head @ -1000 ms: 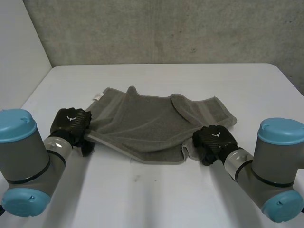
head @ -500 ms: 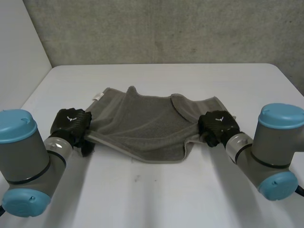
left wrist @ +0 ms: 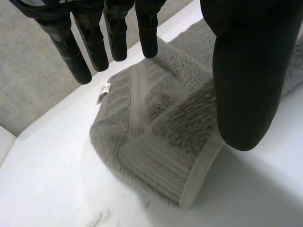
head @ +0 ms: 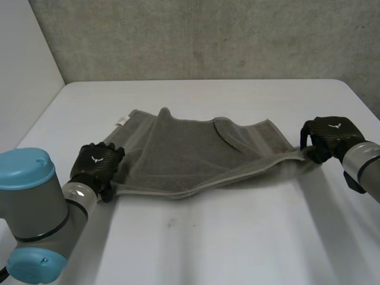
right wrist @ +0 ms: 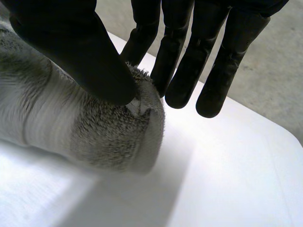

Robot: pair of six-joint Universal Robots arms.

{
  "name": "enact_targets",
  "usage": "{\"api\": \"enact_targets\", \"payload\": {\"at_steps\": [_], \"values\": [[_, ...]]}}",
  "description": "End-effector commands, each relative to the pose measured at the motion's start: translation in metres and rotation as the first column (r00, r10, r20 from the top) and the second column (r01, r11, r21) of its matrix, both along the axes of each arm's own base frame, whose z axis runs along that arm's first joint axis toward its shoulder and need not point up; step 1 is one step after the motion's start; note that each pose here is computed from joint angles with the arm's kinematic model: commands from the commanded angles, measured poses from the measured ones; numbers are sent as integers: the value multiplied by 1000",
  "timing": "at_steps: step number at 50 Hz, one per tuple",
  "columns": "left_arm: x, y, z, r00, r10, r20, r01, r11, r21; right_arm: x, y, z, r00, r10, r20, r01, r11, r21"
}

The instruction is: Fold the towel.

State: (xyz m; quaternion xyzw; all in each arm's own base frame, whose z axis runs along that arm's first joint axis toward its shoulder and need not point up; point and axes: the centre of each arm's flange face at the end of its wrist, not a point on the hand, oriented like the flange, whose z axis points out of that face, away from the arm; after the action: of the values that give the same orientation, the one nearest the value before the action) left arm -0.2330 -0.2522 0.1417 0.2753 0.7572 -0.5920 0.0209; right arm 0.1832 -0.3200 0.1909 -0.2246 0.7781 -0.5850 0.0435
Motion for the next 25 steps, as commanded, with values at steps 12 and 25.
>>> {"api": "enact_targets", "payload": {"at_steps": [12,25], "values": [[2,-2,-18,1000,14,12,-15,999,34,-40,-30,1,990,-142,14,143,986,-89],[-4,2,-22,1000,-4,4,4,1000,27,-40,-29,-11,989,-144,11,145,988,-57]]}}
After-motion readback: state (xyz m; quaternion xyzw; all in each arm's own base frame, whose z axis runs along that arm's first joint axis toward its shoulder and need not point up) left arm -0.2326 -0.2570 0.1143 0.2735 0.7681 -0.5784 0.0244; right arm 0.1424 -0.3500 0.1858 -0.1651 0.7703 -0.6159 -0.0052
